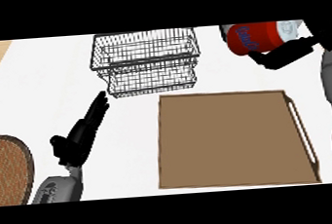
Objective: Pick the can from the tray and place it in the tiered basket
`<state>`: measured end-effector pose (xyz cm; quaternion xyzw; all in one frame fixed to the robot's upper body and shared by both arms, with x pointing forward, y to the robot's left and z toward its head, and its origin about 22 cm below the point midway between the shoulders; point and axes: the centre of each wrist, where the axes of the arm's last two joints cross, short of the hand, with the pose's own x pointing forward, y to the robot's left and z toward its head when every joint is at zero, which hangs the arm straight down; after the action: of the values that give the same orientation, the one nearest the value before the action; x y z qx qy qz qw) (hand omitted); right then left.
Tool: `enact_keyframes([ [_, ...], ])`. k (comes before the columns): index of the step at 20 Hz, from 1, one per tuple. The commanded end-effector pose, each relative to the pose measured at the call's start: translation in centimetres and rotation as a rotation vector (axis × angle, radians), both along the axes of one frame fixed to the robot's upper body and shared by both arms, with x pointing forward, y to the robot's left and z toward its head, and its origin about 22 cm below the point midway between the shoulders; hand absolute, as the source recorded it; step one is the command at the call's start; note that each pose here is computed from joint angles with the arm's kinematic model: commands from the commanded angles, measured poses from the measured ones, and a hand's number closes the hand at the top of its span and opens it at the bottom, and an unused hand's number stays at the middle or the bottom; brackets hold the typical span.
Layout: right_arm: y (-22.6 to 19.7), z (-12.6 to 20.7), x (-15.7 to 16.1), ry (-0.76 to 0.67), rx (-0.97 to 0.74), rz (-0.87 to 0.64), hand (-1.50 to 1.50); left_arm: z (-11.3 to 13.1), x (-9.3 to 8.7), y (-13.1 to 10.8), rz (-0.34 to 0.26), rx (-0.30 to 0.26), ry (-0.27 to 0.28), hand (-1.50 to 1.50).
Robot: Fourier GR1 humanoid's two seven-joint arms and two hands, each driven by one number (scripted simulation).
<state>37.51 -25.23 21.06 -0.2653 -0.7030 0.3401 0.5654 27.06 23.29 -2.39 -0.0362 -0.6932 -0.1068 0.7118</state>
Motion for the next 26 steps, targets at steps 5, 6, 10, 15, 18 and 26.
enact_keyframes([
  [5, 9.2, 6.4, 2.0, 0.014, 0.061, 0.010, 1.50, -0.2, -0.9, -0.3, 0.002, 0.004, -0.005, 0.00],
  [6, 9.0, 6.9, 3.3, 0.030, 0.057, 0.016, 1.50, 1.0, 0.7, 1.2, -0.009, -0.002, 0.002, 0.00],
  [10, 14.3, 7.9, 4.2, 0.059, 0.067, 0.004, 1.50, 1.2, 0.0, 0.6, -0.007, -0.006, -0.006, 0.00],
  [15, 18.3, 9.1, 5.4, 0.095, 0.036, 0.041, 1.50, 0.0, -1.6, -0.2, -0.008, 0.004, 0.001, 0.00],
  [18, 19.2, 6.5, 6.8, 0.125, 0.028, 0.057, 1.50, 1.7, 0.9, -1.6, -0.019, 0.004, -0.020, 0.00],
  [26, 22.8, 2.4, 7.4, 0.135, 0.041, 0.078, 1.50, 1.3, 1.0, -1.9, -0.052, -0.001, -0.016, 0.00],
])
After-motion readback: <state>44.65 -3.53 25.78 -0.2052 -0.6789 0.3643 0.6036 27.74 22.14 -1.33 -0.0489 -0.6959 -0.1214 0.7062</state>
